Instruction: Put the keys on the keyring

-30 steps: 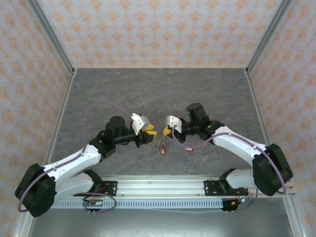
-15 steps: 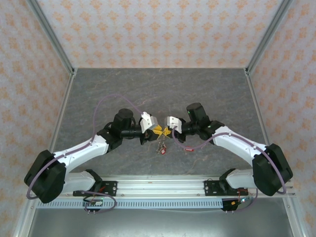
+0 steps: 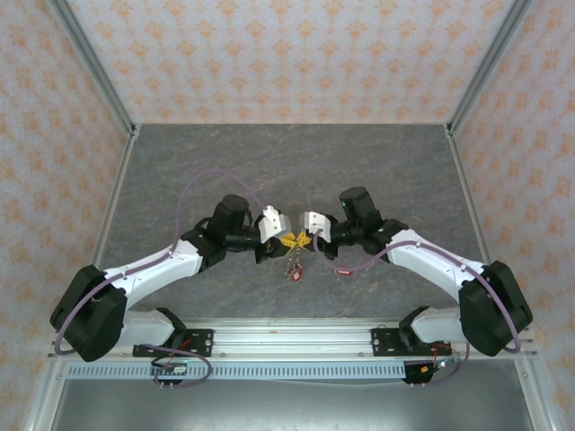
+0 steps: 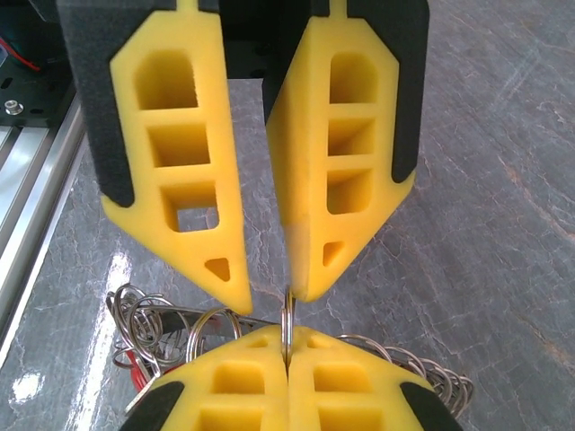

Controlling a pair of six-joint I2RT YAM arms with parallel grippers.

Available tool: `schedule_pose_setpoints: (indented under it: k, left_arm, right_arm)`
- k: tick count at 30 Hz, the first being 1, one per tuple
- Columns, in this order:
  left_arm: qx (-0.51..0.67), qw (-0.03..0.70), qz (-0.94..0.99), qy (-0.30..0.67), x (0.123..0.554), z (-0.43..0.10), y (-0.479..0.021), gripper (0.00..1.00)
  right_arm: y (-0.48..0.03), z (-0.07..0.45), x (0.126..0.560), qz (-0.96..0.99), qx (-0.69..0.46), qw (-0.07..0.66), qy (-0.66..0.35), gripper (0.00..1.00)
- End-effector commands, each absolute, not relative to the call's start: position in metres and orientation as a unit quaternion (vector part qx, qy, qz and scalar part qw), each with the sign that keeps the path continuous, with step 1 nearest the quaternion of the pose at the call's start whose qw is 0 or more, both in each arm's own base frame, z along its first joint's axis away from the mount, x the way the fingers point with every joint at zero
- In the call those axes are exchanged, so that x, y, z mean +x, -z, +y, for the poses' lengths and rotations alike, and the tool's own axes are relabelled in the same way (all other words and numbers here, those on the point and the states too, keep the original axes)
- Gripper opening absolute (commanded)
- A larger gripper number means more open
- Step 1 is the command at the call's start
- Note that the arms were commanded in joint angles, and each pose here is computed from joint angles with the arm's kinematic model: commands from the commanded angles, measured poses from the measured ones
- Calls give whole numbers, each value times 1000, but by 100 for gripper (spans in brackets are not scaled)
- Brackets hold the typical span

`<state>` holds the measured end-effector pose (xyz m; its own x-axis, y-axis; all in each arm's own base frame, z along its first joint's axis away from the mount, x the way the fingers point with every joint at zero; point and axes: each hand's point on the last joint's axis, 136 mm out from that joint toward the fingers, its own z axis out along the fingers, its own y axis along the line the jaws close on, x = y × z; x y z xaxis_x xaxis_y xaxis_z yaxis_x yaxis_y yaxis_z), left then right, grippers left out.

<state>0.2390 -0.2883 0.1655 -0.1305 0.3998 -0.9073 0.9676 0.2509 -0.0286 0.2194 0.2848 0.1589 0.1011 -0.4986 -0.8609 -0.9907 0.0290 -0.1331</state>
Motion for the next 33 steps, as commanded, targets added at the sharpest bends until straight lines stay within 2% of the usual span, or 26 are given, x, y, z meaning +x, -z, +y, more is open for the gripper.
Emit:
schedule_pose_setpoints:
  k: [1, 14, 18, 20, 24, 33]
  left_arm:
    - [525, 419, 664, 330, 240, -291, -169, 17]
    - [534, 406, 668, 323, 239, -290, -163, 17]
    - [535, 401, 668, 325, 238, -290, -162, 11]
    - [540, 394, 669, 325, 237, -290, -159, 0]
    - [532, 407, 668, 324, 238, -290, -162, 0]
    - [525, 415, 667, 327, 240, -290, -166, 0]
  right_arm:
    - [-180, 295, 216, 554, -637, 426, -326, 0]
    - [-193, 300, 213, 543, -626, 436, -352, 0]
    - [-197, 302, 211, 543, -619, 435, -365, 0]
    - [-199, 301, 212, 545, -613, 438, -367, 2]
    - [-190, 296, 214, 559, -614, 438, -344, 7]
    - [-171, 284, 213, 582, -617, 430, -311, 10]
